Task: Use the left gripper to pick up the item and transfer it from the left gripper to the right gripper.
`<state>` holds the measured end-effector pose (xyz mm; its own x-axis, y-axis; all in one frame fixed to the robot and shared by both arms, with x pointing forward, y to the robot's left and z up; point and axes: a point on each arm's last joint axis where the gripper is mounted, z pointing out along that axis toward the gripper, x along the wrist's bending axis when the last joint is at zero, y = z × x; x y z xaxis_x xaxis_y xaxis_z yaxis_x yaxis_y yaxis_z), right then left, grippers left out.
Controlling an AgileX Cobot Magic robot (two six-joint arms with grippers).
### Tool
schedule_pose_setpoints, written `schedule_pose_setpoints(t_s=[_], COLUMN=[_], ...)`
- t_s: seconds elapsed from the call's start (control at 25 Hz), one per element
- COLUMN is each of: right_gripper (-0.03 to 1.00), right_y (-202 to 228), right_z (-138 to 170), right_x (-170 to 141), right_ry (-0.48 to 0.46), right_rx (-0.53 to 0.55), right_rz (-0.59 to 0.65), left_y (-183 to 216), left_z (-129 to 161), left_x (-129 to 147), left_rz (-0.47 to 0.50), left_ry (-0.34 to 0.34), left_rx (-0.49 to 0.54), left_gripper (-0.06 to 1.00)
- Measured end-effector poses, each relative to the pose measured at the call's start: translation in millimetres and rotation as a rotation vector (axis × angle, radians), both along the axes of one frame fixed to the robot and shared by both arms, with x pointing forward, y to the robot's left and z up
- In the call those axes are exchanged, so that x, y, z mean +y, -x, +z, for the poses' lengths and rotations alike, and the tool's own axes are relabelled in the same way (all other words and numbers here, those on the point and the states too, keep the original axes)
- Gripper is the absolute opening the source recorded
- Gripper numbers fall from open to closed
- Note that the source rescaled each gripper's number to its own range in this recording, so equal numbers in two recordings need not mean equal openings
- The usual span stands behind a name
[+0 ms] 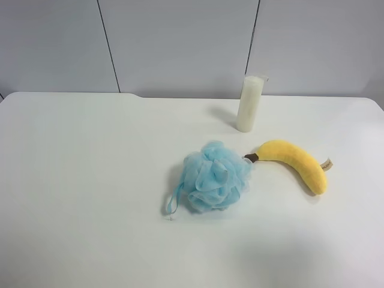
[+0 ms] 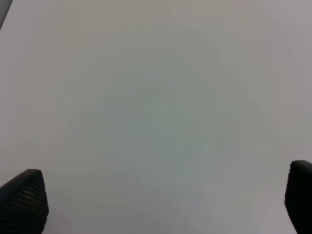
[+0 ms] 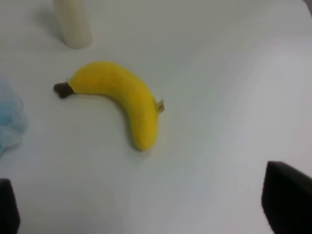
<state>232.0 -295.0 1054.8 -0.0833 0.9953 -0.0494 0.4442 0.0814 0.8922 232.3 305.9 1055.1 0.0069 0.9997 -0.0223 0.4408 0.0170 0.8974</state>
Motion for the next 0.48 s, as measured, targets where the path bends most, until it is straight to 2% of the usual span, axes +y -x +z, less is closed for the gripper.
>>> schedule_pose_setpoints(t_s=[0.32, 0.48], right_gripper=[1.0, 1.0], right_y=[-0.3, -0.3], right_z=[0.0, 0.0], right_x=[0.0, 0.0], right_ry=[0.0, 0.0], right_rx=[-0.003, -0.003], right_rz=[0.0, 0.0], left_y=[0.0, 0.2], left_z=[0.0, 0.0], left_x=[0.0, -0.3], left_rz=[0.0, 0.04], left_ry=[0.0, 0.001], left_rx=[0.0, 0.0], left_gripper=[1.0, 1.0])
